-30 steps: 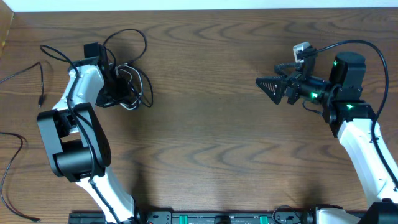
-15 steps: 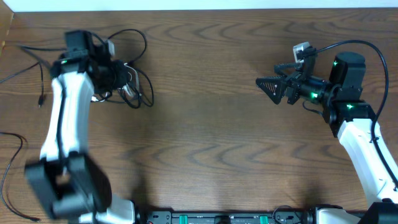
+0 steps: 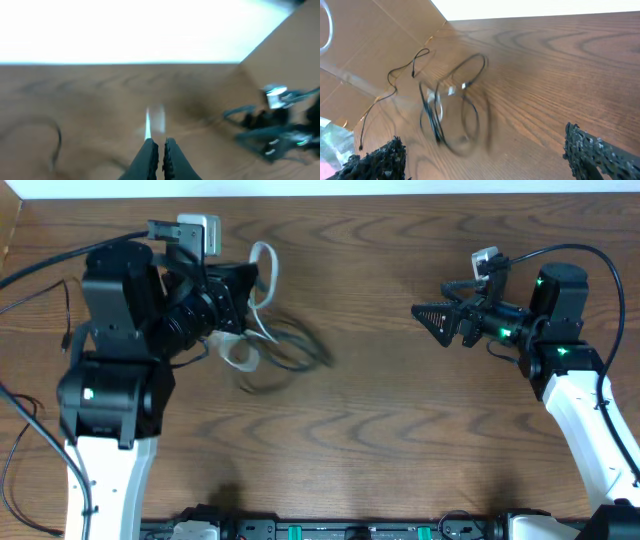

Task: Untangle cables

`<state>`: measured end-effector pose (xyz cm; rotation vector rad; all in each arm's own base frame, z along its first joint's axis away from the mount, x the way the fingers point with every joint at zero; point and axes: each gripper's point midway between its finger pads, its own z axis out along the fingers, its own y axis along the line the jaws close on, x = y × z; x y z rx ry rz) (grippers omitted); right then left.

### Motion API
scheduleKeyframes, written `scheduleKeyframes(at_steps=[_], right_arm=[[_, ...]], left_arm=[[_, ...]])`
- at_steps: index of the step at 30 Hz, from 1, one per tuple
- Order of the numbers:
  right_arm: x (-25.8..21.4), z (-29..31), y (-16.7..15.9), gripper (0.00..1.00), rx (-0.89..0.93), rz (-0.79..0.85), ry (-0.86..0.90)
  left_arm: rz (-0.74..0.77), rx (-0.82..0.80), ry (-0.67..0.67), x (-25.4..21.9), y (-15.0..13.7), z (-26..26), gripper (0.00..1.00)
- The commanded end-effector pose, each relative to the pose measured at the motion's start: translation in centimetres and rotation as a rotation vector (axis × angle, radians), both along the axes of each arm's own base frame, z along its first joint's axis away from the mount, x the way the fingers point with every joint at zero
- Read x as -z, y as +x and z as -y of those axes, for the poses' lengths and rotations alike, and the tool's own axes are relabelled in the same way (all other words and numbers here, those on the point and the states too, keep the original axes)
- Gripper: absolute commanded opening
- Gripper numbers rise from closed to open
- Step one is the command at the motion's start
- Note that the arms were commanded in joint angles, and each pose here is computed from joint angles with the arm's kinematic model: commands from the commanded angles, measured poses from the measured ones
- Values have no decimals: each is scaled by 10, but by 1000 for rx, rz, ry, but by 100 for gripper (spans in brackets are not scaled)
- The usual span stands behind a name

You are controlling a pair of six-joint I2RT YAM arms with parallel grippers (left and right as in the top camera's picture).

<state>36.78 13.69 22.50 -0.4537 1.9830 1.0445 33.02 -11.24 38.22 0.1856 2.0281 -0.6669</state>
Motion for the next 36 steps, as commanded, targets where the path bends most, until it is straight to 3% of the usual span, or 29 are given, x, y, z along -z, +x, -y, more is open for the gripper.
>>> scheduleKeyframes(at_steps=[1,9,14,20,25,30,36], right_arm=[[-8,1,0,99,3,19,1],[-7,1,-1,99,-5,35,-12],[-1,-2,-6,99,-14,-10,-9],[15,-20,-26,99,-69,-122,-14],[42,-53,-62,99,-280,-13,-195],[75,-55,-57,92,-273,58,-456],[105,-84,-55,91,-377,94,-499]], left_arm=[[53,77,-142,-35,-11,28,7],[146,148,-228,-65,-7,51,7],[29,30,-161,-28,10,37,7],[-213,-131,-4,47,20,11,8],[-325,-190,77,83,24,0,8],[-350,-188,89,92,27,0,7],[-360,-188,92,94,25,0,7]])
